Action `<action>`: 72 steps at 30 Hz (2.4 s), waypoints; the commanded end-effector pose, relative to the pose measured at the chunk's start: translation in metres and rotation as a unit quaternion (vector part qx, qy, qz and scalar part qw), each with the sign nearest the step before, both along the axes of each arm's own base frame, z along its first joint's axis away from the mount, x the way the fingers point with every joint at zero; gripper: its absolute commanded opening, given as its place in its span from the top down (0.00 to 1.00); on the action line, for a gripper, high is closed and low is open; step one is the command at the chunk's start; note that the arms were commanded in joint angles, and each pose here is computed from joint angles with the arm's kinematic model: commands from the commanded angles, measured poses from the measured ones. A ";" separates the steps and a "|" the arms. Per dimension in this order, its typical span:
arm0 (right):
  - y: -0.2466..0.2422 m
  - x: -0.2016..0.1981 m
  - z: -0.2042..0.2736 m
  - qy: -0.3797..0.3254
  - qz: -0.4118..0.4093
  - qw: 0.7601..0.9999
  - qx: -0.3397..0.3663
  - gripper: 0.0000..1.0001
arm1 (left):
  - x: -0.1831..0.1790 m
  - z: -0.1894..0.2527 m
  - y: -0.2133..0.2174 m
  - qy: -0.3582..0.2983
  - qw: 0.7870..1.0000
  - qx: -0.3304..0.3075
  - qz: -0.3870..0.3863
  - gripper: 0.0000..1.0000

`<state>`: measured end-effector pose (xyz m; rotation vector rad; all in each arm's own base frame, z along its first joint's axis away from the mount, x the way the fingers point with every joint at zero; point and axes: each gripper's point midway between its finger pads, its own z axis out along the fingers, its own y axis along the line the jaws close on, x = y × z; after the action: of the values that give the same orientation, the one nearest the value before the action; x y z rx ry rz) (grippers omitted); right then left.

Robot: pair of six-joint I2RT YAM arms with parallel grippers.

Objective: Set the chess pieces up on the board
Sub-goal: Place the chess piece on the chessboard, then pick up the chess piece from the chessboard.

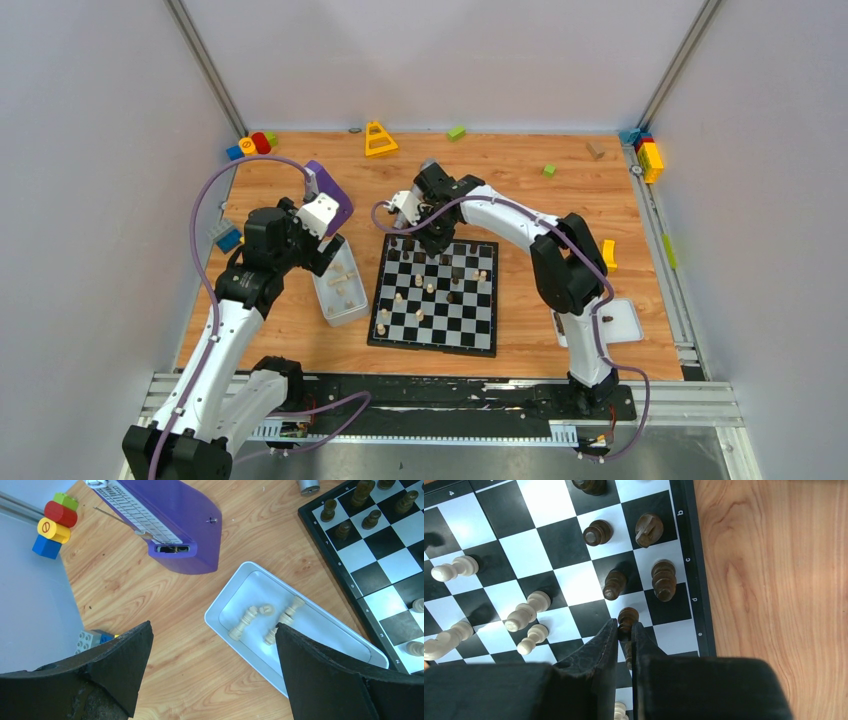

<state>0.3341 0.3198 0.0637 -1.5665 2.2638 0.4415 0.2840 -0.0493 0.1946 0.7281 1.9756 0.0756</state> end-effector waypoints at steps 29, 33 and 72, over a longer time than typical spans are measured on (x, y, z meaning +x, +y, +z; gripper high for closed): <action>0.000 0.000 -0.019 0.002 -0.001 1.000 -0.028 0.90 | 0.004 0.010 0.001 -0.021 1.000 -0.008 0.006 0.00; -0.001 0.003 -0.018 -0.004 -0.004 1.000 -0.030 0.85 | 0.004 0.010 0.001 -0.021 1.000 -0.008 0.006 0.00; -0.051 -0.051 0.020 0.000 -0.041 0.999 0.003 0.54 | 0.003 0.010 -0.002 -0.020 1.000 -0.012 -0.001 0.00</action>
<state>0.2761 0.2590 0.0877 -1.4972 2.3324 0.3922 0.2839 -0.0495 0.1947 0.7291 1.9752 0.0747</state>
